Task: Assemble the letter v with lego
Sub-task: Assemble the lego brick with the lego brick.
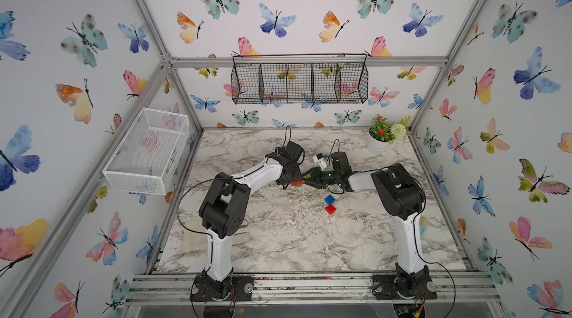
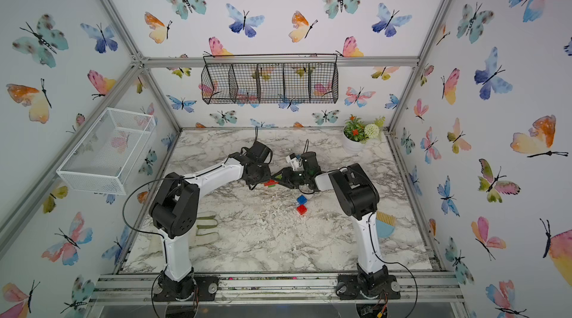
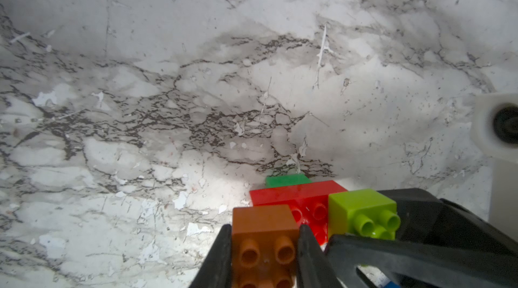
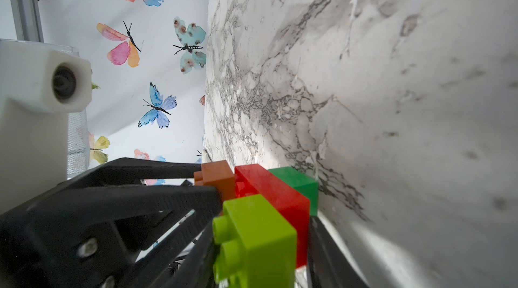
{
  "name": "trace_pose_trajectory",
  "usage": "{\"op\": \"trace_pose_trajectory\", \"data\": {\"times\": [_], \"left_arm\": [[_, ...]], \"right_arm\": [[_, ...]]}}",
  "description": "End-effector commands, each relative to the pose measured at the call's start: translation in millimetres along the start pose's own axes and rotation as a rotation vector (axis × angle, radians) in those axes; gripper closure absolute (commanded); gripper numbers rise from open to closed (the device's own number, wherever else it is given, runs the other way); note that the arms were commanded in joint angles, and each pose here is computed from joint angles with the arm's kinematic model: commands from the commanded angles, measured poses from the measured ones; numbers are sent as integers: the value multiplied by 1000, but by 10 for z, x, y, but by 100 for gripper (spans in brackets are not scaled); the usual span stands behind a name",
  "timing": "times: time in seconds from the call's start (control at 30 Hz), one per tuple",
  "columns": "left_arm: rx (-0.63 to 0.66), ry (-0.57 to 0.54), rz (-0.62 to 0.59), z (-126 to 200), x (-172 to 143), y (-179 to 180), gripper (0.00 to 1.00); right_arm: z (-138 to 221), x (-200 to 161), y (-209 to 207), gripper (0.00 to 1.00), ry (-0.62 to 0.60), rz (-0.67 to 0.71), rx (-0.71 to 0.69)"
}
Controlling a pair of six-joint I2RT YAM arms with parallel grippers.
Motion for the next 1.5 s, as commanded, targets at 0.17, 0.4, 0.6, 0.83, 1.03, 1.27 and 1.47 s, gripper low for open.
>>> {"op": "trace_pose_trajectory", "data": {"times": [0.17, 0.4, 0.6, 0.83, 1.03, 1.27, 1.47], "left_arm": [[161, 138, -38, -313, -352, 365, 94], [179, 186, -16, -351, -420, 478, 95], [199, 177, 1, -318, -380, 547, 95], [218, 166, -5, -282, -348, 566, 96], [274, 122, -20, -220, -305, 598, 97], [215, 145, -13, -322, -392, 537, 97], [258, 176, -35, -393, -464, 624, 97]], "right_arm": [[14, -146, -291, 81, 10, -56, -97], [24, -141, -277, 81, 7, -51, -97], [9, -121, -279, 81, 6, -51, -95], [8, -108, -270, 82, 2, -48, -97], [3, -79, -264, 82, -1, -45, -99], [5, -70, -253, 82, 2, -42, -102], [6, -64, -255, 82, 1, -37, -107]]}}
Point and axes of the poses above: each gripper's point midway between its finger pads, its own z axis back along the fingers, its own y axis along the line the jaws close on, x = y × z, the point moved 2 cm from there along z, back along the fingers, and after that the axes turned 3 degrees about z, right-handed, at the moved point
